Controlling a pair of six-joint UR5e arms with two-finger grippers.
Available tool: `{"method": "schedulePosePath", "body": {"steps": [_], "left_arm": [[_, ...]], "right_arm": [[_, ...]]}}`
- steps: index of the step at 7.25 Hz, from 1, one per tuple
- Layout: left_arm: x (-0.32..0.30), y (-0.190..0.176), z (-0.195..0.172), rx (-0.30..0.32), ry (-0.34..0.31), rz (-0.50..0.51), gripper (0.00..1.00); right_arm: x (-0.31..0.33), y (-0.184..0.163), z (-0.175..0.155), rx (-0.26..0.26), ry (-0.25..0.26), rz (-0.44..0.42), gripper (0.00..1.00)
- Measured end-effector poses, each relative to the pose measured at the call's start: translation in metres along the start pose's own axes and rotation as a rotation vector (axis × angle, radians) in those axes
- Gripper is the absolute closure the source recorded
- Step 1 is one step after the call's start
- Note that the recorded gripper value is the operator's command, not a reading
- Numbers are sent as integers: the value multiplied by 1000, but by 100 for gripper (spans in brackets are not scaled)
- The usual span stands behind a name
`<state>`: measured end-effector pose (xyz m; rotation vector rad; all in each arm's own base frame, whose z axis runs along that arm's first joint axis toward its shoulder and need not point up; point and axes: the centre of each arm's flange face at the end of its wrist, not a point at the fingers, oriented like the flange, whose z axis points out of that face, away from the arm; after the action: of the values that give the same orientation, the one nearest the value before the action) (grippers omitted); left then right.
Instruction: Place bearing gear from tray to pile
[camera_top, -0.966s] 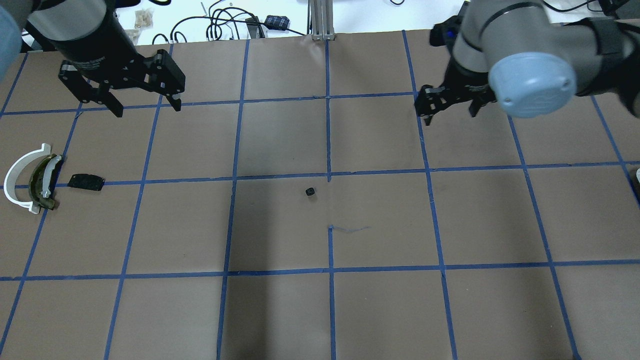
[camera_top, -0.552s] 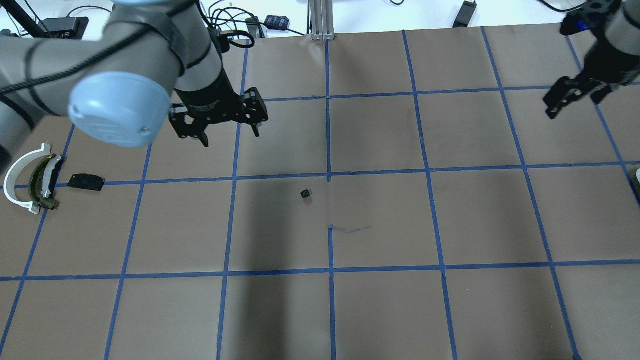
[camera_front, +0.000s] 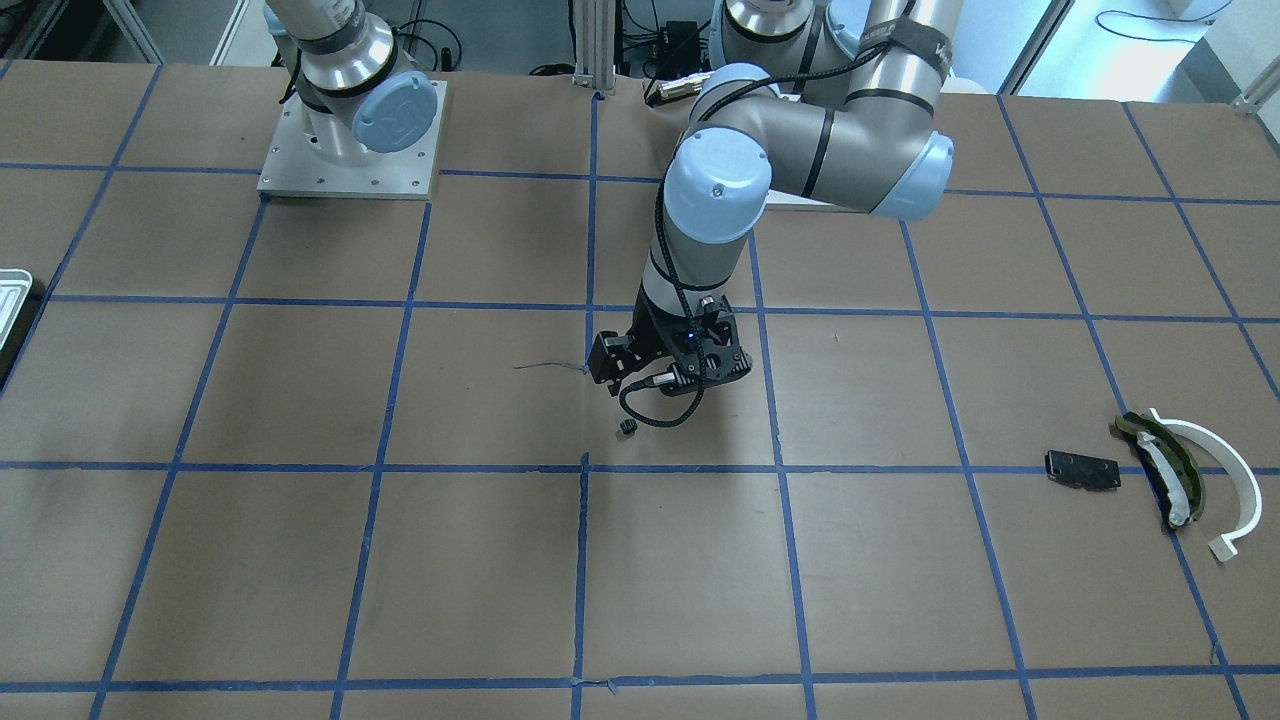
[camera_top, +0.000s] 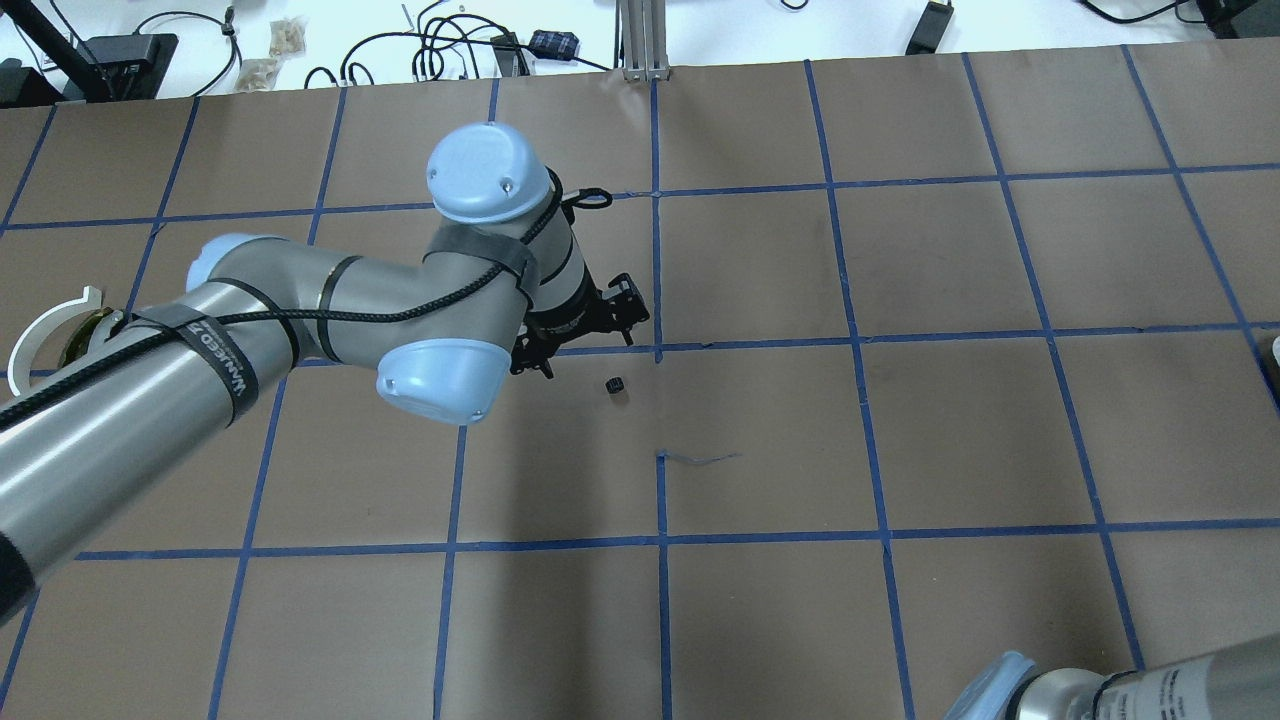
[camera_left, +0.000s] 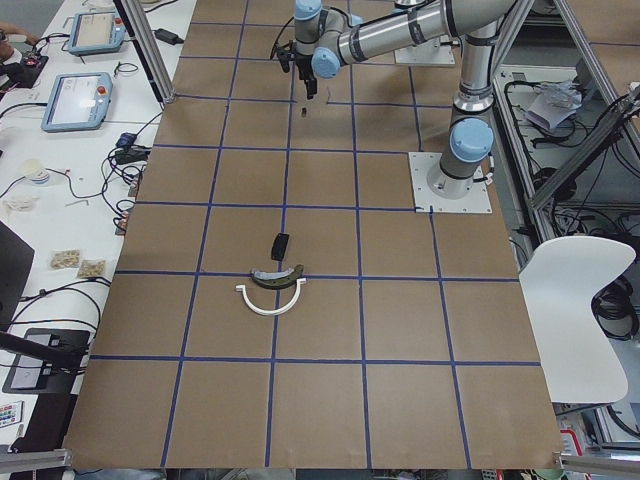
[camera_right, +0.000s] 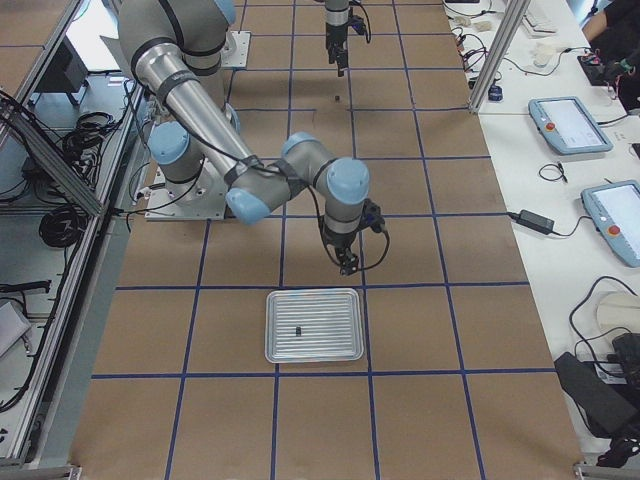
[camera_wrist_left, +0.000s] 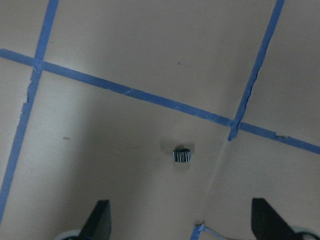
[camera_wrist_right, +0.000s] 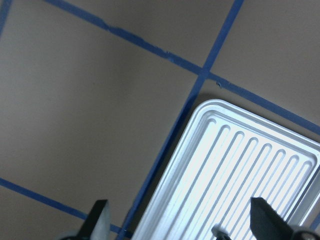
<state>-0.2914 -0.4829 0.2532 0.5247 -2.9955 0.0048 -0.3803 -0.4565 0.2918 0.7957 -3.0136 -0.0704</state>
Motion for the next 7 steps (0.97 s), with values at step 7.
{"method": "schedulePosePath", "body": {"steps": [7], "left_arm": [[22, 7, 88, 73, 15, 175, 0]], "right_arm": [[61, 86, 111, -61, 13, -263, 15]]}}
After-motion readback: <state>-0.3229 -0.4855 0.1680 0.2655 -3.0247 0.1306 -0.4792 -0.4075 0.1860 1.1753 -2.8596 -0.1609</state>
